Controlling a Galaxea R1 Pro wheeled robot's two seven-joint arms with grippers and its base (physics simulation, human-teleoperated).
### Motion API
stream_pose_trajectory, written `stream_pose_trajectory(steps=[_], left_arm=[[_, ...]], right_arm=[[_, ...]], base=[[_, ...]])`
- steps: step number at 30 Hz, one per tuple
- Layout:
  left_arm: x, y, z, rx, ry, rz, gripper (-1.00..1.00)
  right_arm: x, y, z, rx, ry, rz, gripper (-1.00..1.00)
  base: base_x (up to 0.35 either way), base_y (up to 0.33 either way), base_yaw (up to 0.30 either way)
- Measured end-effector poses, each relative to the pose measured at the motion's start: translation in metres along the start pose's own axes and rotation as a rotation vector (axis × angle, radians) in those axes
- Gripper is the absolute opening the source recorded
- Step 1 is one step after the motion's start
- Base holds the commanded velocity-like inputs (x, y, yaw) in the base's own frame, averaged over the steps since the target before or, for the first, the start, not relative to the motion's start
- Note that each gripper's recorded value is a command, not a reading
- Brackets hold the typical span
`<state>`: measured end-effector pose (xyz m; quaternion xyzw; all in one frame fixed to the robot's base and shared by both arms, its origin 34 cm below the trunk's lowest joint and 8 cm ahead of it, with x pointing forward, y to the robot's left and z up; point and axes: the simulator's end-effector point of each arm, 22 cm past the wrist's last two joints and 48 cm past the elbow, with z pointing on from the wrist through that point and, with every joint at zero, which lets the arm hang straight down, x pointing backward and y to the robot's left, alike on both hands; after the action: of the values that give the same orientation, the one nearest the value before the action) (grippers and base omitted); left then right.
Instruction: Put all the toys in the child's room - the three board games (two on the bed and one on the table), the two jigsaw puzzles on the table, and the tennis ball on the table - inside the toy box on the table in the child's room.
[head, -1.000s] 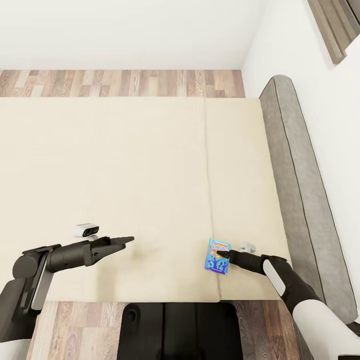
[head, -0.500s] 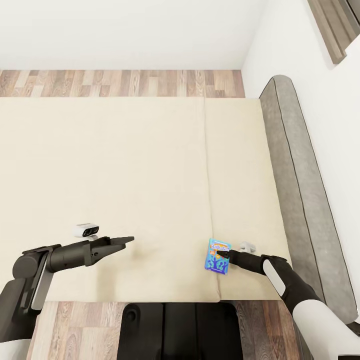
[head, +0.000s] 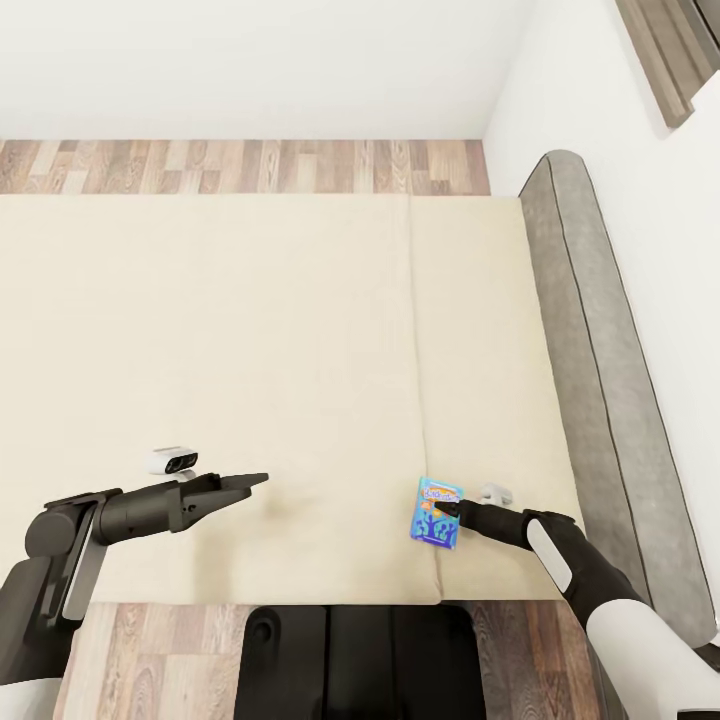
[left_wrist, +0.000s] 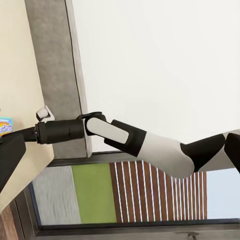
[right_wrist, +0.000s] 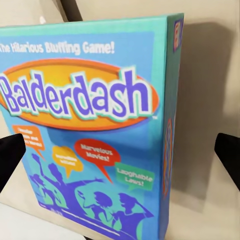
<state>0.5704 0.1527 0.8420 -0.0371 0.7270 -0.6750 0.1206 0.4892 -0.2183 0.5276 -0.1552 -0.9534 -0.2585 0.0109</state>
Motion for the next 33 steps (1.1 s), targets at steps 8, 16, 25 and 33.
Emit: stream_pose_trajectory(steps=[8,16,25,33], left_arm=[[-0.0001,0.0000,-0.0002,0.000,-0.001,0.000,1.00],[-0.0002,0.0001,-0.0003,0.000,-0.001,0.000,1.00],[0.0000,-0.0001,0.0002,0.001,0.000,0.000,1.00],[0.0000,0.0000,0.0000,0.000,0.000,0.000,1.00]], right_arm=[[-0.0028,-0.0075,-0.0043,0.011,-0.003,-0.002,1.00],[-0.0030,-0.0078,-0.0045,0.011,-0.004,-0.002,1.00],[-0.0030,-0.0076,-0.0046,0.010,-0.003,-0.003,1.00],[-0.0030,-0.0077,-0.0046,0.011,-0.003,-0.003,1.00]], base=[[0.000,0.048,0.000],[0.000,0.006,0.000],[0.000,0.000,0.000],[0.000,0.000,0.000]])
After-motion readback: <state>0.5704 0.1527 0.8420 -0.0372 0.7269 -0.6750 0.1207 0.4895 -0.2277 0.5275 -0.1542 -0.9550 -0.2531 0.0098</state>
